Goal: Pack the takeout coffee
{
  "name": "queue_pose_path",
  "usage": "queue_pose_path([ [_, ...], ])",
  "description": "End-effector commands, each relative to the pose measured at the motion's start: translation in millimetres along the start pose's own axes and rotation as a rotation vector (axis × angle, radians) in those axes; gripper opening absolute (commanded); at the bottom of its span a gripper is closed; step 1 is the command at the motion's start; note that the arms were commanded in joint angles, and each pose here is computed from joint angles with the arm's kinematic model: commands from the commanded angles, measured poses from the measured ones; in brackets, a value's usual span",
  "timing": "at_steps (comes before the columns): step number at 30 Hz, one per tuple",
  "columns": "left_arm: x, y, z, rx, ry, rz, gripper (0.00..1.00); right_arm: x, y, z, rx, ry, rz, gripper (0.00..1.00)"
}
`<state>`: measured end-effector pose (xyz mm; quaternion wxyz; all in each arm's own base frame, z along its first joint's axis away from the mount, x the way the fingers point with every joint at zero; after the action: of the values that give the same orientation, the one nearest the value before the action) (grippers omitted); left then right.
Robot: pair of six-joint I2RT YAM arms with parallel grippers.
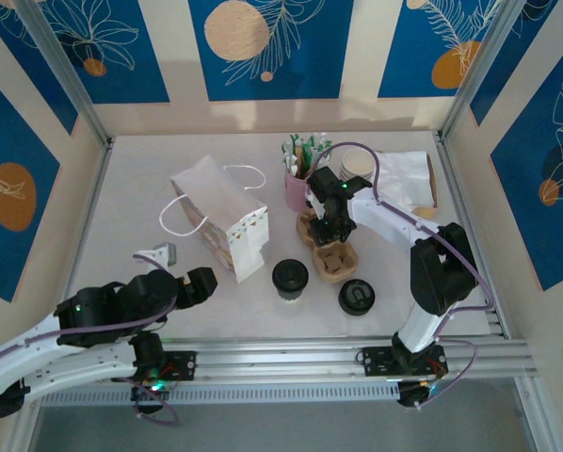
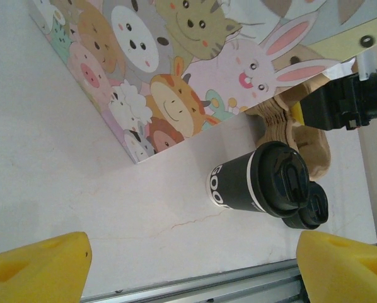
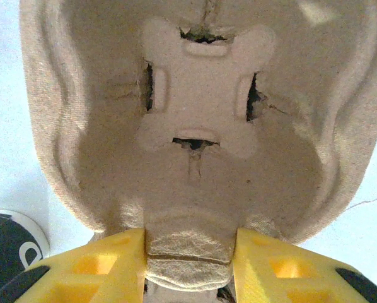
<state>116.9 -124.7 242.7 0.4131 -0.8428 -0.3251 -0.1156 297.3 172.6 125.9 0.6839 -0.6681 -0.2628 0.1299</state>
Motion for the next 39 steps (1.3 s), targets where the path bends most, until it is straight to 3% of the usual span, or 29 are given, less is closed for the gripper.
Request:
queue_pose_path([
  [1, 12.7, -11.3, 3.3, 0.035, 0.026, -0.051, 0.84, 4.4, -15.6, 0.5, -0.004, 0.019, -0.027, 0.39],
  [14, 30.9, -34.9, -14.7, 0.006, 0.173, -0.077, 0.79, 1.8, -49.6, 4.0, 0.015, 0.061, -0.098, 0.38],
  [19, 44.8, -43.1, -24.4, 0.07, 0.257, -0.109, 0.73, 1.1, -75.0, 6.1, 0.021, 0.08, -0.174, 0.38],
  [23, 51.8, -46.2, -71.2, -0.077, 0.309, -0.124, 0.69, 1.8, -103.0, 9.2, 0.034, 0.085, -0.264, 0.38],
  [28, 55.9, -33.1, -107.3, -0.085, 0.375, -0.106, 0.68, 3.9, -141.0, 11.2, 0.036, 0.096, -0.379, 0.38],
  [34, 76.5, -4.3, -129.0, -0.123, 0.241, 0.021, 0.67, 6.9, -181.8, 13.1, 0.027, 0.126, -0.479, 0.38],
  [39, 118.7, -15.4, -108.6, -0.056, 0.148, -0.063, 0.65, 13.0, -208.9, 24.0, 0.039, 0.115, -0.535, 0.38],
])
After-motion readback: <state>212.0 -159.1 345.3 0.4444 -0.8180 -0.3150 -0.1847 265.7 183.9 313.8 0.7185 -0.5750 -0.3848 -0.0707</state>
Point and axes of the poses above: each hand's point on the last joint's axis, 136 mm out from that joint toward the fingers, its own y axis out along the fingers, its own z axis along the line the jaws close on, x = y × z, the point moved 3 cm from there along -y, back along the fingers, and after that the axes turned 7 degrees about -y, right-handed, at the moved point
